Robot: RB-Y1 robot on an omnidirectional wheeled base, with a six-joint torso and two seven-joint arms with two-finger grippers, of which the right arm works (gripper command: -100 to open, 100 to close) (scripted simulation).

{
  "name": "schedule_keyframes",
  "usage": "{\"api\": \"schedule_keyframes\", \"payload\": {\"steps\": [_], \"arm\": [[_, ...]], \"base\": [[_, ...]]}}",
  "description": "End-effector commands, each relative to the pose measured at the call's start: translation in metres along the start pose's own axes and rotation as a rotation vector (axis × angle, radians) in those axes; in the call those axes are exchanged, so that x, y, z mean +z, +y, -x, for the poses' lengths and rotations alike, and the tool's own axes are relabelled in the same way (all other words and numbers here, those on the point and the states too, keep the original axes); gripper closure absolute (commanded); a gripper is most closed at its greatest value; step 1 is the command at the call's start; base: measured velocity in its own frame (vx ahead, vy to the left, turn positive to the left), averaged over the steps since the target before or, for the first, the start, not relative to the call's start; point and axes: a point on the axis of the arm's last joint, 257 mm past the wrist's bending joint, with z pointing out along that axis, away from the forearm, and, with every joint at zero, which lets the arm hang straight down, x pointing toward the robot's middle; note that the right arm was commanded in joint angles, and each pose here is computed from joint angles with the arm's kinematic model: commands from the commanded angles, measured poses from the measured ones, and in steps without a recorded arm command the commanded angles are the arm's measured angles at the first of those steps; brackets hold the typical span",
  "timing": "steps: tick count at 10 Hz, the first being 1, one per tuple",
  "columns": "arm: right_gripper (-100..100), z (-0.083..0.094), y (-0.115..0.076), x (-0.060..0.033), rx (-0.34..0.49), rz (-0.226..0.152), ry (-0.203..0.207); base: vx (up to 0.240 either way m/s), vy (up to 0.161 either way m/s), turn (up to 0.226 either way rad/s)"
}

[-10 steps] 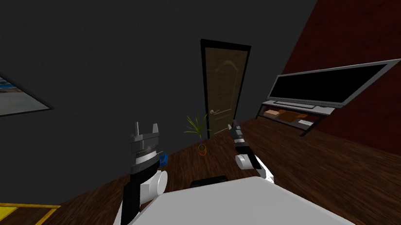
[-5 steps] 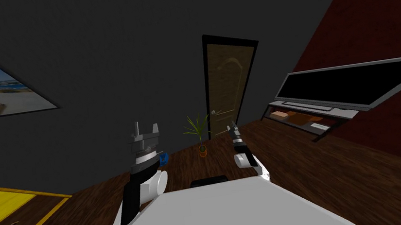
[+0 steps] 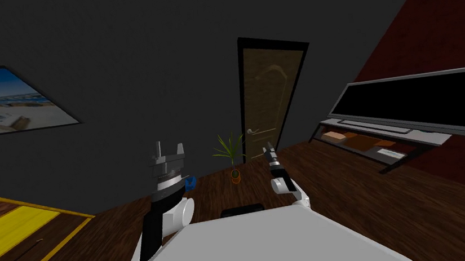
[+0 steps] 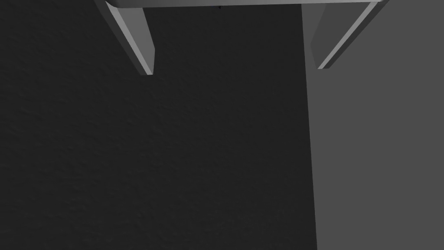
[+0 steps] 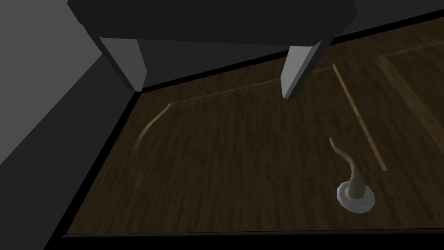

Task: Pull the door open

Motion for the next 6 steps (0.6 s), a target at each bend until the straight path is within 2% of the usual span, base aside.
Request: {"api": "schedule_keyframes", "payload": {"steps": [1, 6], "arm": [[-100, 0.002, -0.013, 0.002, -0.005, -0.02, -0.001], [-100, 0.011, -0.051, 0.0033, -0.023, -0.086, -0.01]], "base": [[0.075, -0.088, 0.179], [0.07, -0.097, 0.127]]}}
